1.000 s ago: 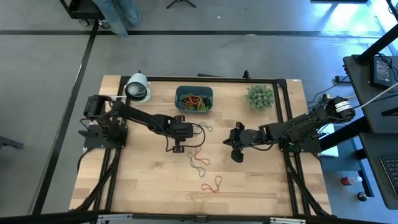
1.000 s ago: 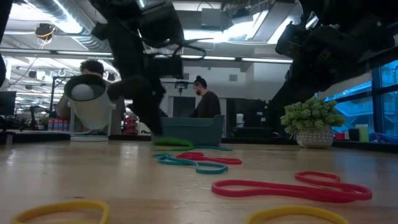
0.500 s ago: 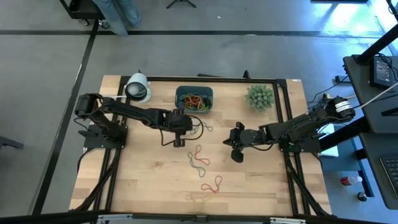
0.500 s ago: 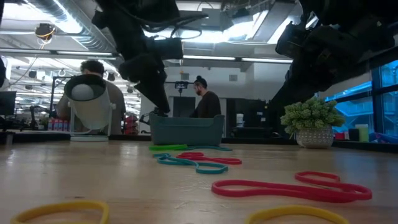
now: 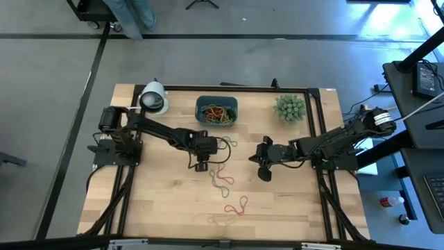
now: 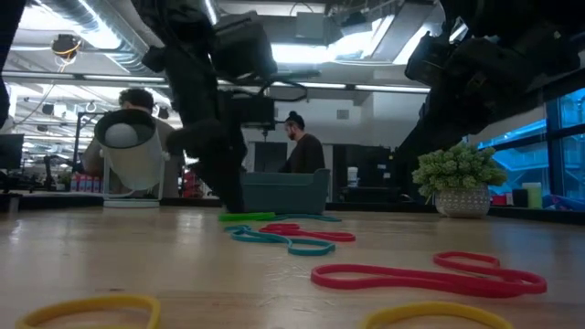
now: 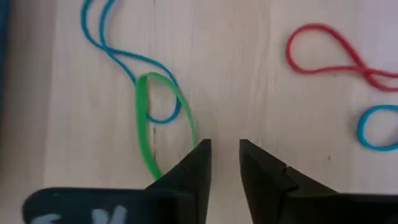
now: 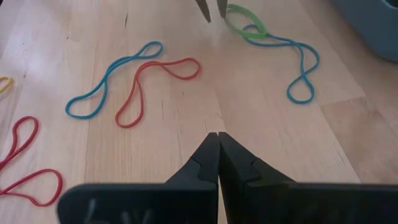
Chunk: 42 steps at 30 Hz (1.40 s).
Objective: Pick and place rubber bands into bin
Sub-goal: Put the green rubber band into the blue bin
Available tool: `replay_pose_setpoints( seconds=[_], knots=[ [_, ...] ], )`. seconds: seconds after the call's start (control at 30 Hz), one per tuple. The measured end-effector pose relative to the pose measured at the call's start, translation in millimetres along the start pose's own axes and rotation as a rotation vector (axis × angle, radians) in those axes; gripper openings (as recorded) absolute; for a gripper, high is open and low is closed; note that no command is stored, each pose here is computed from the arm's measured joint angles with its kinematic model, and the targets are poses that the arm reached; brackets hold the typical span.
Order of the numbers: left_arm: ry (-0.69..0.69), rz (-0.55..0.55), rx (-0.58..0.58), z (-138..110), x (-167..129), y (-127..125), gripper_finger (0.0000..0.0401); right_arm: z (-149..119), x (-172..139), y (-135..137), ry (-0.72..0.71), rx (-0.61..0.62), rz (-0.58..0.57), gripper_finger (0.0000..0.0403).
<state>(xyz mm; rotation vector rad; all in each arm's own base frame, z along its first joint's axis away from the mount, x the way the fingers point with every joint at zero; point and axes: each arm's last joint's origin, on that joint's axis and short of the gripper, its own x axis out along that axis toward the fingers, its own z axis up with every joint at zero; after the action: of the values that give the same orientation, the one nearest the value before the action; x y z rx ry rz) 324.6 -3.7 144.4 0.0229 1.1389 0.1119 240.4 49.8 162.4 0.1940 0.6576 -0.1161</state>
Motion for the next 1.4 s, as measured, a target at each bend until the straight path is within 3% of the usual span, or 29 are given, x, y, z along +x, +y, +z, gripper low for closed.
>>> replay_pose_setpoints(
  seconds=[0.27, 0.47, 0.63, 0.9, 1.17, 1.4],
  knots=[
    [0.039, 0.043, -0.005, -3.0, 15.0, -1.4, 0.0088, 0.2, 0.0, 0.0, -0.001, 0.001, 0.0, 0.0003],
    [0.045, 0.042, 0.045, -4.2, 15.5, -6.8, 0.0014, 0.2, 0.0, 0.0, -0.002, 0.001, 0.0, 0.0003],
    [0.054, 0.068, 0.073, -4.3, 11.4, -11.4, 0.0002, 0.4, 0.0, 0.1, -0.003, 0.001, 0.001, 0.0003],
    [0.043, 0.082, 0.094, 10.0, -6.7, -11.6, 0.0001, 0.8, 0.0, 0.2, -0.007, 0.004, 0.003, 0.0003],
    [0.052, 0.062, 0.08, 10.3, -5.6, -7.4, 0.0006, 0.8, 0.0, 0.3, -0.007, 0.004, 0.003, 0.0003],
    [0.05, 0.054, 0.045, 11.4, -4.5, 0.8, 0.0045, 0.8, 0.0, 0.2, -0.007, 0.004, 0.003, 0.0003]
  ],
)
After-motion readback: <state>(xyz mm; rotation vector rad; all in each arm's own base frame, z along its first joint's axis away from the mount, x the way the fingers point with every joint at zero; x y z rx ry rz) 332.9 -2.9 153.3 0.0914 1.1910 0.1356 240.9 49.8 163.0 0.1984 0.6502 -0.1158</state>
